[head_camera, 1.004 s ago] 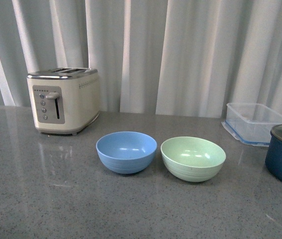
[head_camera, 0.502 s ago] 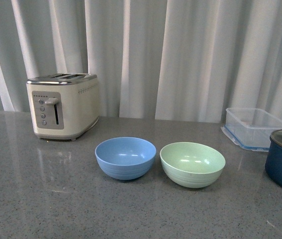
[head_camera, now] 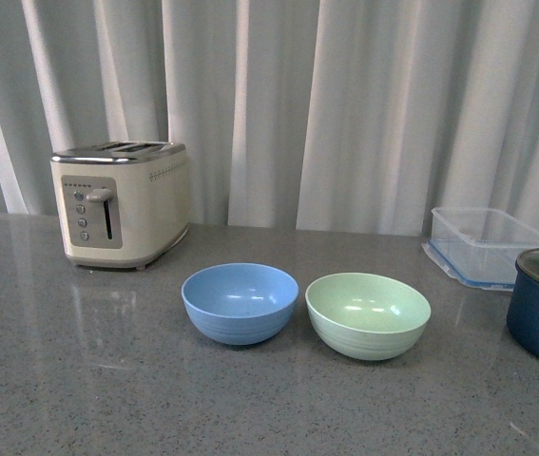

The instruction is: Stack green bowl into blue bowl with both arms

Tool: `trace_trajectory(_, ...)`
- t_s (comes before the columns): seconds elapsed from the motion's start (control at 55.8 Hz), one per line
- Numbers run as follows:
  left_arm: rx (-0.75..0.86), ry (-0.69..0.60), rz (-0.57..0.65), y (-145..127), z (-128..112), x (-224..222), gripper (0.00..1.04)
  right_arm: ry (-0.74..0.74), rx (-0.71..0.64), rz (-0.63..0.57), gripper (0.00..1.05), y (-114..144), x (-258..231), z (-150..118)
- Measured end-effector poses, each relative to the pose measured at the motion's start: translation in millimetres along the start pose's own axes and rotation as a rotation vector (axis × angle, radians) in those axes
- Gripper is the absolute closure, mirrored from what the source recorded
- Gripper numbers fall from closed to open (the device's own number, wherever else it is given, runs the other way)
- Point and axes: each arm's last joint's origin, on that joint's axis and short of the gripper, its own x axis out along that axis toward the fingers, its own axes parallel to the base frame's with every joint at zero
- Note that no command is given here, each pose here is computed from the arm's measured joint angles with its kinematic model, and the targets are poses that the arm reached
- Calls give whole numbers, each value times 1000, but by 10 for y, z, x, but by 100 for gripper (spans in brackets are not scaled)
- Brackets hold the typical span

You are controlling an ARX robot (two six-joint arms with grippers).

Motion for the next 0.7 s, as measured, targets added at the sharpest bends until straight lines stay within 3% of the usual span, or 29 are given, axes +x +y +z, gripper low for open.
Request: trace_trajectory(0.699, 1, -32, 0, 1, -18, -230, 101, 0, 0, 0, 10, 0, 0, 0)
